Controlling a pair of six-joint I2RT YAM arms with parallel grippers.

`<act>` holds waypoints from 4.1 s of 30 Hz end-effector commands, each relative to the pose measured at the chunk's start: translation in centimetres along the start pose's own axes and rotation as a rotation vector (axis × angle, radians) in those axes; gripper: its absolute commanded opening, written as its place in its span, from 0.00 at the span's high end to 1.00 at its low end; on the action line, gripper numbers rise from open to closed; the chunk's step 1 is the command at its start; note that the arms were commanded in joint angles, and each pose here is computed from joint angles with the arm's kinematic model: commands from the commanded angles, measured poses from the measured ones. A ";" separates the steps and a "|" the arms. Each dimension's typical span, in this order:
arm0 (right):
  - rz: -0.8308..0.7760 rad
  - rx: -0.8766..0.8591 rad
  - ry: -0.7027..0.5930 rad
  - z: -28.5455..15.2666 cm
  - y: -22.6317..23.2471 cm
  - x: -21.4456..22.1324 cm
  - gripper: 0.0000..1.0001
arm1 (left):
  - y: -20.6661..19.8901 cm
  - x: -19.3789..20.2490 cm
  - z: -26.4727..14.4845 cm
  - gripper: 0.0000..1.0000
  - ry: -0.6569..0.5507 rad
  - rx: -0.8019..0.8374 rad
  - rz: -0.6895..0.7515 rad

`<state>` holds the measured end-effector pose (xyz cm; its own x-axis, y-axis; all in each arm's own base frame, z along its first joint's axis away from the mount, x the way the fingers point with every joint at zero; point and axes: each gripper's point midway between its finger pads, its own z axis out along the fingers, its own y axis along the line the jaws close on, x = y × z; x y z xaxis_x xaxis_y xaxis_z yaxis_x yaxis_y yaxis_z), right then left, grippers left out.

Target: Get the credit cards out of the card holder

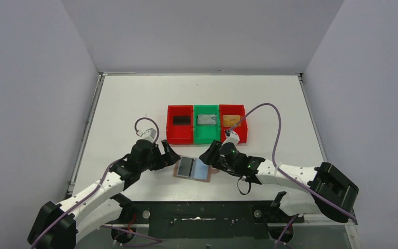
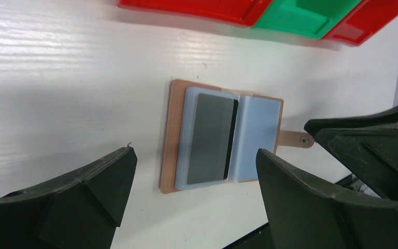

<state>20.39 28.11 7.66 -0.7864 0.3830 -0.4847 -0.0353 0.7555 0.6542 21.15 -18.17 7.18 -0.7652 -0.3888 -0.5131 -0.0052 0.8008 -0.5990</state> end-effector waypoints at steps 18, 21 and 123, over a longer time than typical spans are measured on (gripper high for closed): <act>0.136 -0.100 0.141 5.5 2.7 5.3 0.67 | -2.9 2.3 1.7 0.50 0.209 0.150 0.112; 0.150 -0.097 0.167 5.7 1.9 6.0 0.68 | -2.3 2.5 2.2 0.51 0.223 0.121 0.128; 0.152 -0.064 0.146 4.2 0.0 5.8 0.72 | -0.3 5.9 1.8 0.89 0.257 -0.034 0.143</act>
<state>17.82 32.30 2.36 -0.8820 0.3847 -0.2720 0.0474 0.6469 0.7611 17.03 -21.48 2.42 -0.9124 -0.1354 -0.3863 0.0968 0.8456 -0.5250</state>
